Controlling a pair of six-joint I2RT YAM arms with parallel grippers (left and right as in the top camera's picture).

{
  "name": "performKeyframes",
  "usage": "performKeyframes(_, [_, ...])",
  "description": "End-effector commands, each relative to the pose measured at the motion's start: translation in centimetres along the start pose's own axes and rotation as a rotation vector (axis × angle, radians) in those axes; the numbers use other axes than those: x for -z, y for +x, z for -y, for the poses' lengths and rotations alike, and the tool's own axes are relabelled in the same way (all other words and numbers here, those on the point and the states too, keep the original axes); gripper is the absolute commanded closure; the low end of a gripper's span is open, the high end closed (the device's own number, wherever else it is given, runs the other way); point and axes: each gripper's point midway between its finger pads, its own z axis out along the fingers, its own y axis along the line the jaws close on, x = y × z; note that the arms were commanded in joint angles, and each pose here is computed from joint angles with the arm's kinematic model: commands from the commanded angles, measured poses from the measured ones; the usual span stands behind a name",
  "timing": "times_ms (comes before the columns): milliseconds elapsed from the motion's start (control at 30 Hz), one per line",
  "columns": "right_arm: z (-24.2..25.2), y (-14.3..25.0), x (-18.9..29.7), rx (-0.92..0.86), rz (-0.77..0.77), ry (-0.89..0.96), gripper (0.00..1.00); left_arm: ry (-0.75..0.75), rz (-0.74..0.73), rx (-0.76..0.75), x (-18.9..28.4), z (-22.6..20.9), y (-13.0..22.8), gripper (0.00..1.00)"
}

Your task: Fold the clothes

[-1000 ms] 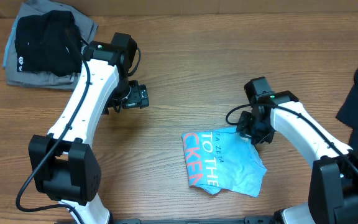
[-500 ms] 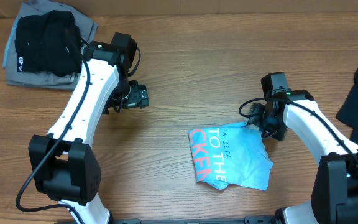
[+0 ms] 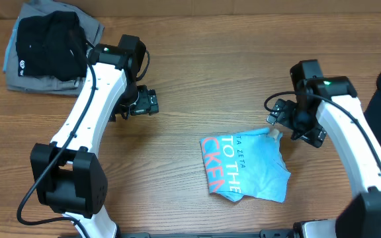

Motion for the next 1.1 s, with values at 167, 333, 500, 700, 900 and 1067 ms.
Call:
performKeyframes(167, [-3.2,6.9,-2.1,0.249,-0.266,-0.286,0.48,0.168,-0.038,-0.092,1.3,3.7,1.8,0.00])
performKeyframes(333, [-3.0,9.3,-6.3,0.238,-0.321,-0.335,0.55,0.212,-0.056,-0.198,1.6,6.8,3.7,0.00])
performKeyframes(500, [-3.2,9.2,-8.2,0.181,-0.291,-0.357,0.56,0.268,-0.035,-0.342,2.1,11.8,6.3,0.00])
performKeyframes(700, [-3.3,8.0,-8.4,0.168,-0.247,-0.359,0.55,0.267,-0.050,-0.457,1.4,15.8,9.7,0.00])
performKeyframes(900, [-1.8,6.0,-8.6,0.084,-0.212,-0.355,0.55,0.246,-0.103,-0.500,-0.1,17.4,11.7,0.00])
performKeyframes(1067, [0.4,4.2,-8.7,0.005,-0.191,-0.362,0.61,0.249,-0.165,-0.543,-1.5,18.8,13.6,0.00])
